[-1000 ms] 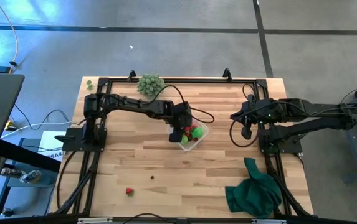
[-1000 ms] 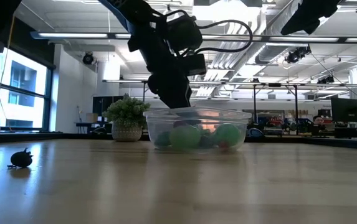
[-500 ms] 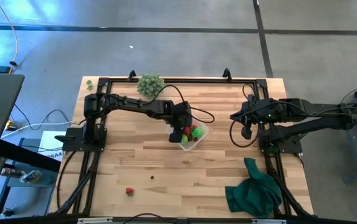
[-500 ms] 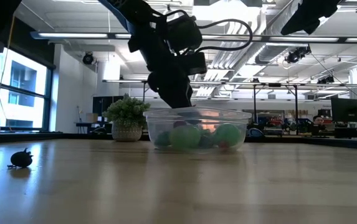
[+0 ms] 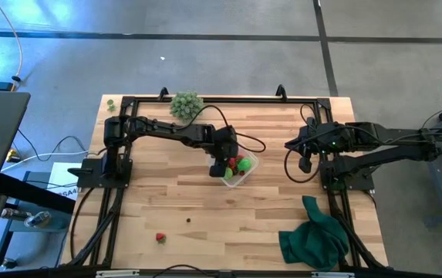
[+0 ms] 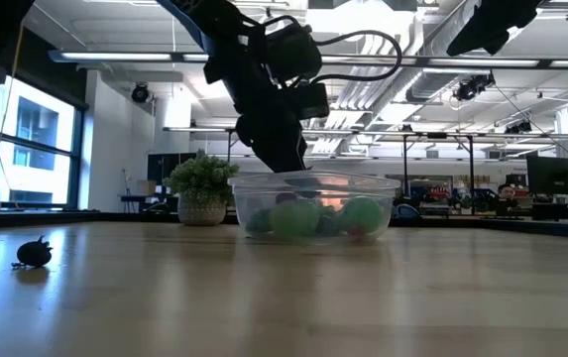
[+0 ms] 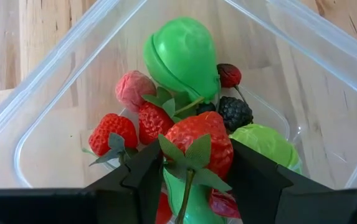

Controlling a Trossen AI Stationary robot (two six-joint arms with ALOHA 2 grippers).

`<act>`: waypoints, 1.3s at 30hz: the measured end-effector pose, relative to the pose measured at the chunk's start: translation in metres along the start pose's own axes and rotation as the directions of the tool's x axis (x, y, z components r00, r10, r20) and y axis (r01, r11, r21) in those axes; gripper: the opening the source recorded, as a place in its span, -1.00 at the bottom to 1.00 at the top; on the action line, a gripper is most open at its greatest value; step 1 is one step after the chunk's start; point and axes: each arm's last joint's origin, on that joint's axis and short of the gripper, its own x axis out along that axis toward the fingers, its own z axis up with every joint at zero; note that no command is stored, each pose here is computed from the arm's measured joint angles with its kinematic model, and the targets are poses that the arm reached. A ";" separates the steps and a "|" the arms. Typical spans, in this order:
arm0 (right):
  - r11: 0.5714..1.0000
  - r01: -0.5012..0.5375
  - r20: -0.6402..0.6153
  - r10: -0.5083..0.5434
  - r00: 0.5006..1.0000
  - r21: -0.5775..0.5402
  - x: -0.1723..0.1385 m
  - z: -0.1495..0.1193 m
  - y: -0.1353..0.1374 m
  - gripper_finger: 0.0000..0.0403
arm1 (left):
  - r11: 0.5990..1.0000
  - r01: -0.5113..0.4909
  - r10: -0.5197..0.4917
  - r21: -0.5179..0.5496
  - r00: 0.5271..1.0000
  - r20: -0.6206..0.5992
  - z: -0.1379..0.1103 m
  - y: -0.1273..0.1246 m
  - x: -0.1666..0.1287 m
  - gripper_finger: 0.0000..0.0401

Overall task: Pick and placing Produce into tupperware
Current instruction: Put the red strawberry into the transparent bin

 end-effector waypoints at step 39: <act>1.000 0.000 -0.001 0.000 1.000 0.000 0.000 0.000 0.000 -0.88 | 0.973 0.207 -0.231 -0.104 0.841 -0.490 -0.048 -0.140 -0.172 0.38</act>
